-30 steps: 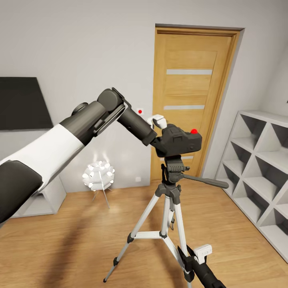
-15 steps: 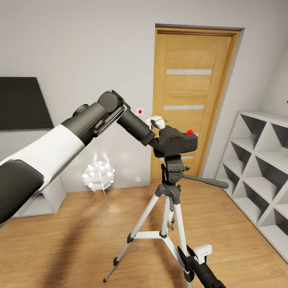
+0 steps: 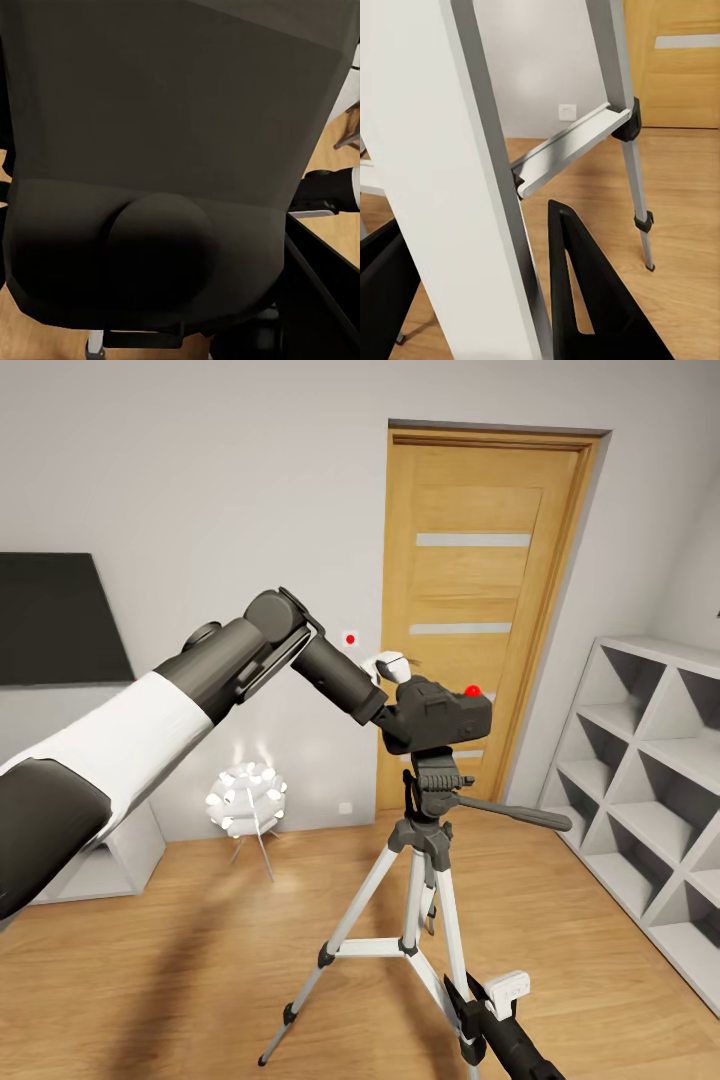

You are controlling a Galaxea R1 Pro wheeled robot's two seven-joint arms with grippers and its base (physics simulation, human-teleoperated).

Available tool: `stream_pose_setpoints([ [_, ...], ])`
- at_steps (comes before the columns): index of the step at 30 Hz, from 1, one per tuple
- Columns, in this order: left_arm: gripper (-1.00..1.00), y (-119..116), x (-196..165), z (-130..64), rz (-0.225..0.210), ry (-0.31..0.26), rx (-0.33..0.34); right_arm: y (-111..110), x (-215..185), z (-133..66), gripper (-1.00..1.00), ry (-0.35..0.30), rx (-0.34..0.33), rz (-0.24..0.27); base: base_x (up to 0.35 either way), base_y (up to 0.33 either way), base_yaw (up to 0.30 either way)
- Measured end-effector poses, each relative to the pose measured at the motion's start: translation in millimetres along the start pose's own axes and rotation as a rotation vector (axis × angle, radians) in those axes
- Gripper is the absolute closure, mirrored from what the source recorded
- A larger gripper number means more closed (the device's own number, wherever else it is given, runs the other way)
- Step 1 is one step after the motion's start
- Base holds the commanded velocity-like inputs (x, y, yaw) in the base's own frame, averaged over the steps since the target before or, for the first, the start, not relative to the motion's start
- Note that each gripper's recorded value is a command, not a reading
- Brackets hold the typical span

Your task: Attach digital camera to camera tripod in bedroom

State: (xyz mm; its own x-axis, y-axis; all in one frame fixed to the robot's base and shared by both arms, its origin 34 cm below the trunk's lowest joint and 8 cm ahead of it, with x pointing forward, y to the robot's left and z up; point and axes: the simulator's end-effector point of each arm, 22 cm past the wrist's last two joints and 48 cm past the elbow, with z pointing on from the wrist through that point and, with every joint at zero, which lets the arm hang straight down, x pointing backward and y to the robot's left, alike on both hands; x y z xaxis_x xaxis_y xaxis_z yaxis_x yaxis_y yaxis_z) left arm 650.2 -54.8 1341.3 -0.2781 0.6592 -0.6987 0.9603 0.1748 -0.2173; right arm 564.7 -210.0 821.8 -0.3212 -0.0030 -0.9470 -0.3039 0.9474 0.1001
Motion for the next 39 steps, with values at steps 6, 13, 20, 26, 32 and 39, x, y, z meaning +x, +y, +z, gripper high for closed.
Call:
stream_pose_setpoints([
  [6, -1.00, -1, 0, 0.1, 0.001, 0.000, 0.001, 0, 0, 0.0, 1.00, 0.000, 0.000, 0.000, 0.000, 0.000, 0.000],
  [13, -1.00, 3, 1, 0.4, 0.009, 0.007, -0.015, 0, 0, -0.2, 1.00, 0.000, -0.002, -0.008, 0.000, 0.000, 0.000],
  [20, -1.00, 3, 1, 0.1, 0.007, 0.006, -0.014, 0, 0, -0.1, 1.00, 0.000, -0.002, -0.008, 0.000, 0.000, 0.000],
  [26, -1.00, 3, 2, -0.3, 0.014, 0.009, -0.015, 0, 0, -0.1, 1.00, 0.000, -0.003, -0.008, 0.000, 0.000, 0.000],
  [32, -1.00, 1, 2, -3.6, 0.005, 0.002, -0.005, 1, -1, 0.0, 1.00, -0.002, -0.008, -0.013, 0.000, 0.000, 0.000],
  [39, -1.00, -1, 6, -17.5, 0.032, -0.004, -0.010, 2, -1, 0.1, 1.00, -0.003, -0.009, -0.016, 0.000, 0.000, 0.000],
])
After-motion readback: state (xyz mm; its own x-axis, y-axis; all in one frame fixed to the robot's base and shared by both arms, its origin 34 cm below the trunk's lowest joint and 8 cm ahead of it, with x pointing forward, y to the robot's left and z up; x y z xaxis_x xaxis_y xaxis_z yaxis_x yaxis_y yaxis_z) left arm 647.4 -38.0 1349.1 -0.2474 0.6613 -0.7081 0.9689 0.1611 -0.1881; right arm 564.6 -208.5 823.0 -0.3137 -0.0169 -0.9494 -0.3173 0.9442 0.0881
